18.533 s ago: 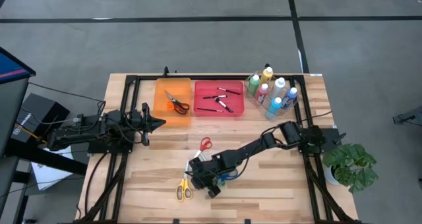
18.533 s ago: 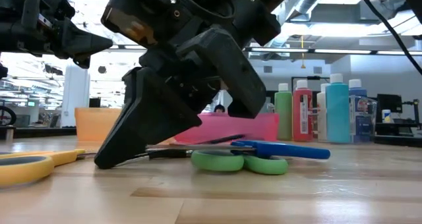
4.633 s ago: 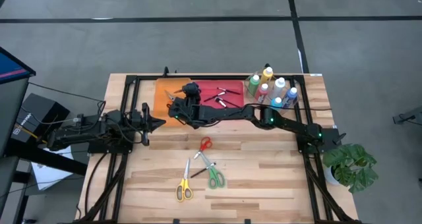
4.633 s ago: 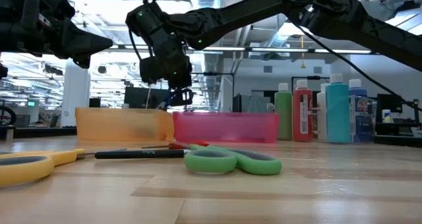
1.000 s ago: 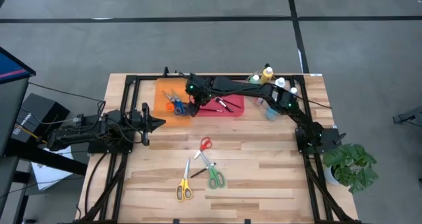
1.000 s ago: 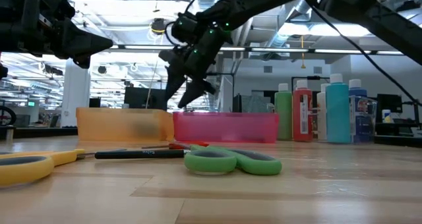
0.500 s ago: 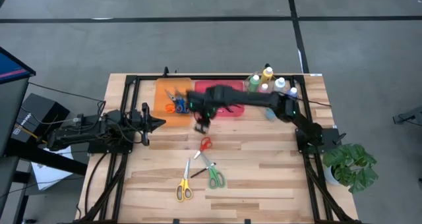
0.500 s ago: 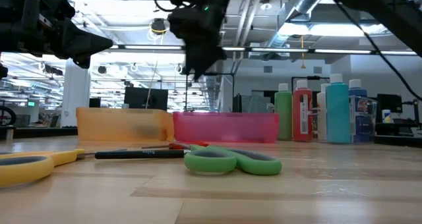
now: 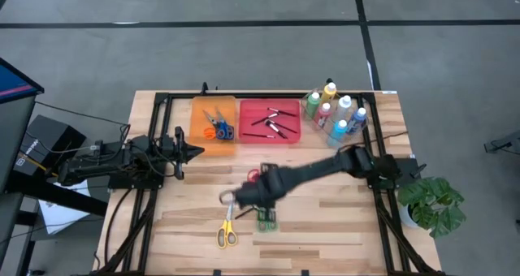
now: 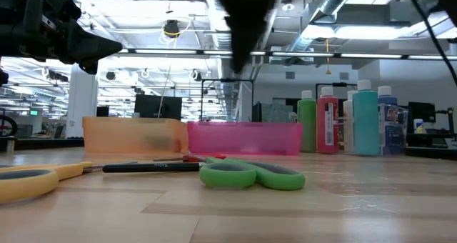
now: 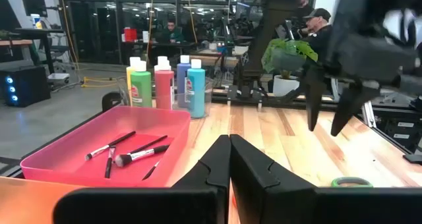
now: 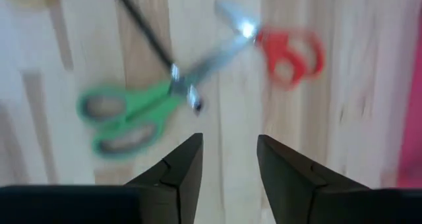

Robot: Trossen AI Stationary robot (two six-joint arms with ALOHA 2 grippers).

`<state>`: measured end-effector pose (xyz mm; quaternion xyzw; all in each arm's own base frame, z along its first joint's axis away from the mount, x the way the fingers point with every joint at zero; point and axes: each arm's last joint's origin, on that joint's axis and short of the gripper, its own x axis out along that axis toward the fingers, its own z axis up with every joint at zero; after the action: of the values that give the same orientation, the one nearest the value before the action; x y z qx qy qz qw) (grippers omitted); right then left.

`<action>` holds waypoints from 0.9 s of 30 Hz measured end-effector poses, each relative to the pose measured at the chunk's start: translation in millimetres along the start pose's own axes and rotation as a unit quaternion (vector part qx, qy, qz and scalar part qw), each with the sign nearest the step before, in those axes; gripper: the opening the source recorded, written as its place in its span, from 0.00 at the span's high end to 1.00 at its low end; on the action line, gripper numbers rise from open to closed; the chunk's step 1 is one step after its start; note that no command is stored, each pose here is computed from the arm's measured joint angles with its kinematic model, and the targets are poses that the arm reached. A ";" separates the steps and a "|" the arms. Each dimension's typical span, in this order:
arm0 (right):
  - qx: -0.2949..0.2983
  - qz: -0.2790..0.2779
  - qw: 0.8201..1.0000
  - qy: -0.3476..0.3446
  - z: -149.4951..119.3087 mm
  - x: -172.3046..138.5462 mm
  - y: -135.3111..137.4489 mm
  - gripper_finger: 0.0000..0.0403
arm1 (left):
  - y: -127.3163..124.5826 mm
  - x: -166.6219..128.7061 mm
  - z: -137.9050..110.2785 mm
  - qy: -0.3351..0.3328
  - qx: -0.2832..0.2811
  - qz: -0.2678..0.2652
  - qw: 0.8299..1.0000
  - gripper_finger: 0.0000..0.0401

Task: Pick & Place Paint Supplies
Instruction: Put the yellow scissors into the orange bin

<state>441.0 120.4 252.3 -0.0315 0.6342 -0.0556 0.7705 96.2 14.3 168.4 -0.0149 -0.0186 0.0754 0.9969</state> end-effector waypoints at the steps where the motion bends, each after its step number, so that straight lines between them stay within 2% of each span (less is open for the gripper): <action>1: 0.003 -0.011 1.000 0.012 -6.3 2.0 9.7 0.65 | 0.0 0.0 0.0 0.000 0.000 0.000 1.000 0.99; 7: 0.015 -0.037 0.999 0.038 -40.4 16.7 67.4 0.61 | 0.0 0.0 0.0 0.000 0.000 0.000 1.000 0.99; 11: 0.008 -0.103 0.995 0.000 -62.7 17.3 100.2 0.59 | 0.0 0.1 0.0 0.000 0.000 0.000 1.000 0.99; 13: -0.005 -0.135 0.990 -0.038 -73.3 7.7 112.0 0.58 | 0.0 0.1 -0.1 0.001 0.000 0.000 1.000 0.99; 17: -0.040 -0.152 0.983 -0.095 -94.3 -25.0 119.3 0.61 | 0.0 0.4 -0.4 0.003 0.000 0.000 1.000 0.99; 20: -0.090 -0.121 0.979 -0.139 -109.3 -55.0 116.3 0.66 | 0.0 0.6 -0.6 0.004 0.000 0.000 1.000 0.99; 23: -0.136 -0.072 0.966 -0.206 -128.3 -87.7 105.2 0.73 | 0.0 0.9 -1.0 0.007 0.000 0.000 1.000 0.99; 27: -0.104 0.008 0.946 -0.307 -156.5 -106.6 76.2 0.83 | 0.0 1.0 -1.1 0.007 0.000 0.000 1.000 0.99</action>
<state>270.8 212.7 316.8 -0.1221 0.3692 0.0296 0.9208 97.2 14.4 167.4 -0.0152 -0.0118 0.0751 0.9970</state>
